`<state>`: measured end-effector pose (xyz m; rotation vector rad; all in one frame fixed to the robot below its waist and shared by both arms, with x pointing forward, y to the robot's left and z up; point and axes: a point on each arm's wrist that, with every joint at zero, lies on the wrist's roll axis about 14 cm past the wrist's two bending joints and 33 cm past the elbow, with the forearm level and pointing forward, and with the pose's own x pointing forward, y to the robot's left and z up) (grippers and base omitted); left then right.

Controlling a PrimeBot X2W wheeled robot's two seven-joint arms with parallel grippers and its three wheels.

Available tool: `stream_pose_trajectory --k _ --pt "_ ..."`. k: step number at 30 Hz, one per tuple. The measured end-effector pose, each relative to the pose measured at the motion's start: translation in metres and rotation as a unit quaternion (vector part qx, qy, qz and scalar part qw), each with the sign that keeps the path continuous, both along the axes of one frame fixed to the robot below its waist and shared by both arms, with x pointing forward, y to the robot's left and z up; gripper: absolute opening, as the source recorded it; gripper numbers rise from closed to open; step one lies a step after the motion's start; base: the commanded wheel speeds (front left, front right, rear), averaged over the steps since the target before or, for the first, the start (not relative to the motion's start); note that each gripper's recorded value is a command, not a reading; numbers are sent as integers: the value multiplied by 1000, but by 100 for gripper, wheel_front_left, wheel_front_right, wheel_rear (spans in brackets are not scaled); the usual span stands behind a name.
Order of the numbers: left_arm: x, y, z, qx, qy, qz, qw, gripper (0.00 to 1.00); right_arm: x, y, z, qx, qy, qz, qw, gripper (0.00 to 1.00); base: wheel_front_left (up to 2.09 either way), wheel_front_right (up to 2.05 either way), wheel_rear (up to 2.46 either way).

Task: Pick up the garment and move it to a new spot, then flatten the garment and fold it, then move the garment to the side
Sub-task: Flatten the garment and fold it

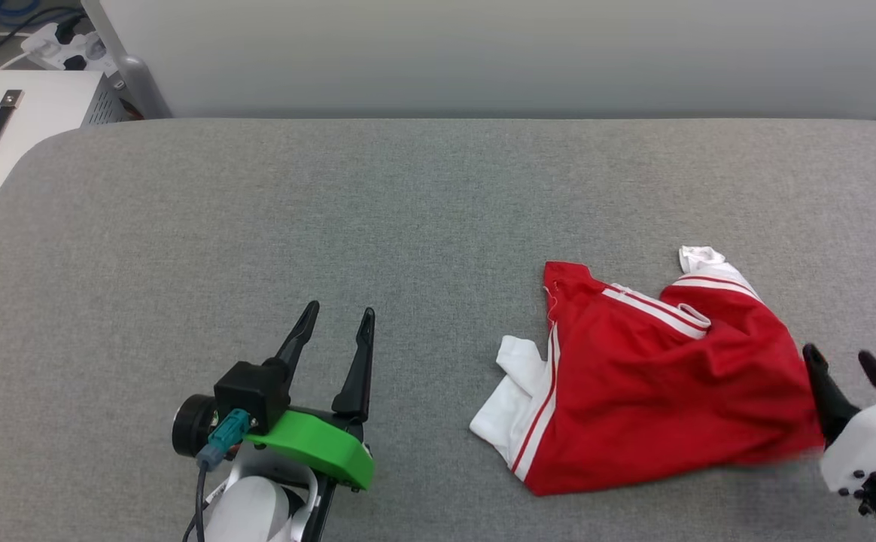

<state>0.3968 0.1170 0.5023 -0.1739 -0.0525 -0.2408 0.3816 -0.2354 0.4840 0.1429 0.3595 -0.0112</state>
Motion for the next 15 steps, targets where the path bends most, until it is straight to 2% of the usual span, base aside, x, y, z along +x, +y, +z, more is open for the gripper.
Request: stream_pose_trajectory --k 4,7,11,15 --pt "1 -4 3 -3 -5 -5 1000 100 11 4 48 -21 -113 15 993 100 0 0 0" --pt "0 -10 3 5 -7 -16 1000 100 13 5 66 -16 -172 11 985 100 0 0 0" --pt "-2 -22 0 -5 0 -33 999 100 13 2 78 -13 -228 -3 974 100 0 0 0" --pt "-7 -45 -11 -17 26 -71 997 100 13 5 78 -25 -252 -5 968 100 0 0 0"
